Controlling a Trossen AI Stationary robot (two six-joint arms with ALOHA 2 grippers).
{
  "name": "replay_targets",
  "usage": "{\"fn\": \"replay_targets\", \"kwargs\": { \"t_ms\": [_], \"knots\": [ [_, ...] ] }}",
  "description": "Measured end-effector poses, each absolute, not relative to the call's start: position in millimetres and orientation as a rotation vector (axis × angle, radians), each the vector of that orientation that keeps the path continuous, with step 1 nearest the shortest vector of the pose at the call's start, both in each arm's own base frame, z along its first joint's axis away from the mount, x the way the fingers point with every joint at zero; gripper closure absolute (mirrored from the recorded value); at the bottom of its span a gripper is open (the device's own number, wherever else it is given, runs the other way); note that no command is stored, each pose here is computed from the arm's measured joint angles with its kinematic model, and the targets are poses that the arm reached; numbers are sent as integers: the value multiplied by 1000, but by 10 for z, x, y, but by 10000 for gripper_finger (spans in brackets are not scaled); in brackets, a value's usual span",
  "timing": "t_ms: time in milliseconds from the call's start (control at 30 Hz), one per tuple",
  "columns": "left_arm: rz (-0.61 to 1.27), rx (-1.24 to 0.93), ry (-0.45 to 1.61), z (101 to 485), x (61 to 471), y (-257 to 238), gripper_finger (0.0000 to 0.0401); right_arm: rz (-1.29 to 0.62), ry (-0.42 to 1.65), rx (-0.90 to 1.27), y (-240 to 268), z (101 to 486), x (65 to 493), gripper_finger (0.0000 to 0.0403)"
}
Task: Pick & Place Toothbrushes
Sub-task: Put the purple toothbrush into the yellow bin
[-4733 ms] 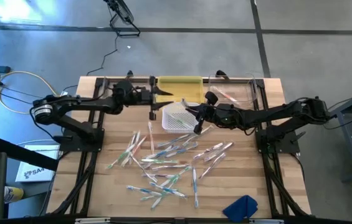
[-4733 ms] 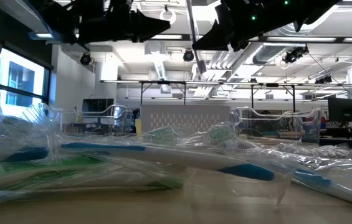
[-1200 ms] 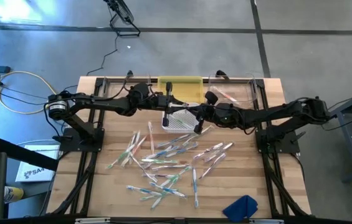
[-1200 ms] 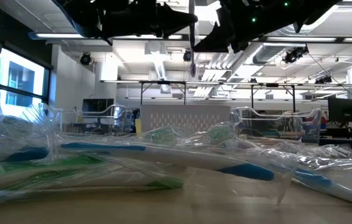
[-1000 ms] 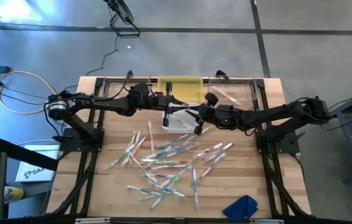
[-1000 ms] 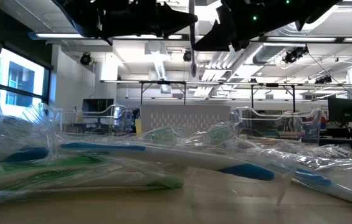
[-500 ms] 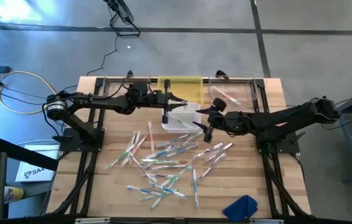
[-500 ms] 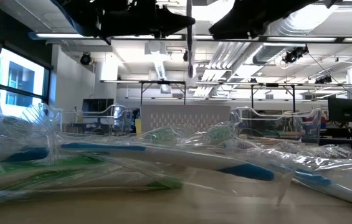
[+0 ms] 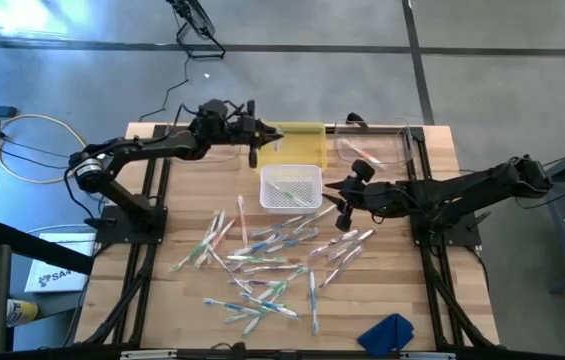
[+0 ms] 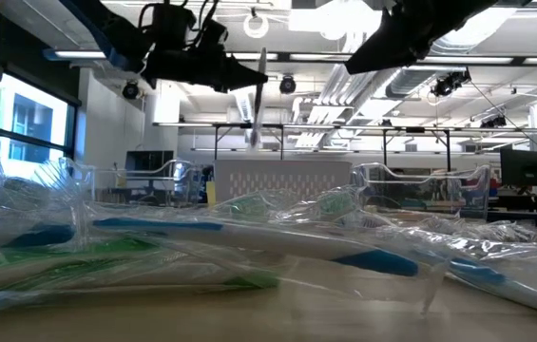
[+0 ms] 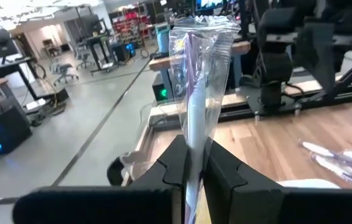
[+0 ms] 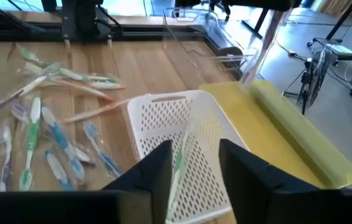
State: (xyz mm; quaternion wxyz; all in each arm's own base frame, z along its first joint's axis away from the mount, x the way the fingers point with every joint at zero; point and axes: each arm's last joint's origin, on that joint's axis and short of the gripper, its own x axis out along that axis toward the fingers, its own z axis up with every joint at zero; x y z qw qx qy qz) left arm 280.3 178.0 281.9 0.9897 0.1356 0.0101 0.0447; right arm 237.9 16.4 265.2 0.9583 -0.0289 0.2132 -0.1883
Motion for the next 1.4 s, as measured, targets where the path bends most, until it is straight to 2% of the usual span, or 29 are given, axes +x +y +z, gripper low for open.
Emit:
{"fn": "replay_targets", "kwargs": {
  "t_ms": [333, 667, 900, 1133, 1400],
  "knots": [
    [80, 276, 18, 2822, 2688, 1932, 379, -429, 567, 35, 149, 2515, 2294, 394],
    [131, 260, 45, 2805, 2606, 2086, 379, -506, 564, 78, -15, 2512, 2297, 400],
    [79, 219, 235, 2862, 2852, 2217, 379, -527, 569, 111, -147, 2510, 2297, 401],
    [109, 184, 427, 2870, 2974, 2361, 379, -503, 570, 128, -169, 2512, 2302, 401],
    [37, 106, 453, 2660, 3244, 2563, 379, -494, 574, 122, -167, 2510, 2303, 401]
  ]
}}
